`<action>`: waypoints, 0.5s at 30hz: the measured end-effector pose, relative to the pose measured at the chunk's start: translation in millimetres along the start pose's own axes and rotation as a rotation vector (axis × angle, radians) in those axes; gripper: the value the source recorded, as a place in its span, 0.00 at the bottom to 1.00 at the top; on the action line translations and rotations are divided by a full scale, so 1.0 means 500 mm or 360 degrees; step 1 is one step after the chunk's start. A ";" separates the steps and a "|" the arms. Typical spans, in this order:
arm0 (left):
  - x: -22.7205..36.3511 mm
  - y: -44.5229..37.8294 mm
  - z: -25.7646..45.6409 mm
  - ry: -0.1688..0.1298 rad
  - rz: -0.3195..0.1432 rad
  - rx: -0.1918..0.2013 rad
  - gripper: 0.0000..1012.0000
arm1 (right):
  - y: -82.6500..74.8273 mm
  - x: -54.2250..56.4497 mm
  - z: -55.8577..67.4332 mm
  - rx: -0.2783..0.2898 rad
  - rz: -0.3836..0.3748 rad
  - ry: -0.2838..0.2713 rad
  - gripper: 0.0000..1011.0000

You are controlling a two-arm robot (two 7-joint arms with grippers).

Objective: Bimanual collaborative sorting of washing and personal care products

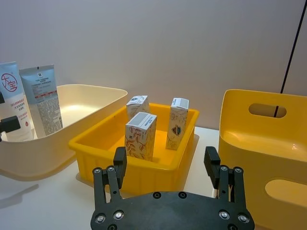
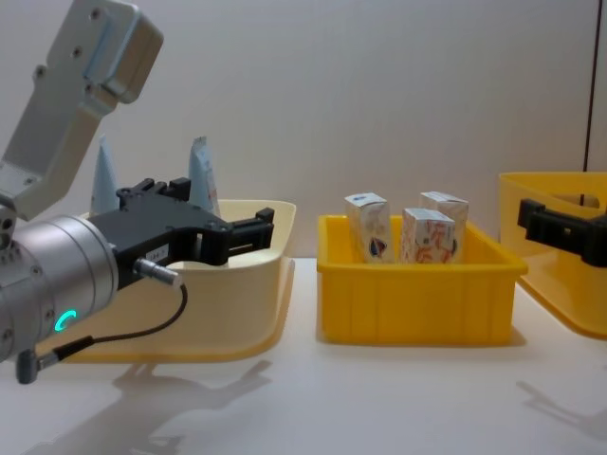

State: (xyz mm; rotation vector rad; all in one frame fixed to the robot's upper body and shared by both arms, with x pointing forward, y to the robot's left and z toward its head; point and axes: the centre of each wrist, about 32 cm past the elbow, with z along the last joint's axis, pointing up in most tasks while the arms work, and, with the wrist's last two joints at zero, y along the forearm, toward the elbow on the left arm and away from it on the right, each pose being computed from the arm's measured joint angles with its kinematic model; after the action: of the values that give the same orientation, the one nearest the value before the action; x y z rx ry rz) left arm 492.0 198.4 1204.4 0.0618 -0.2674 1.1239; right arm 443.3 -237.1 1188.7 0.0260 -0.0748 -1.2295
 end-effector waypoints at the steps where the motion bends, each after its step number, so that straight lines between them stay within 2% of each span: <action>1: 0.000 0.000 0.000 0.0000 0.0000 0.0000 0.99 | 0.000 0.000 0.000 0.0000 0.0000 0.0000 0.99; 15: 0.000 0.000 0.000 0.0000 0.0000 0.0000 0.99 | 0.000 0.000 0.000 0.0000 0.0000 0.0000 0.99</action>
State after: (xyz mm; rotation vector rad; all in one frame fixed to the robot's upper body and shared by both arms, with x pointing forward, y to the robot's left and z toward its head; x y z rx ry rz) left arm 492.0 198.4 1204.4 0.0616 -0.2673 1.1239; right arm 443.3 -237.1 1188.7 0.0258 -0.0749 -1.2296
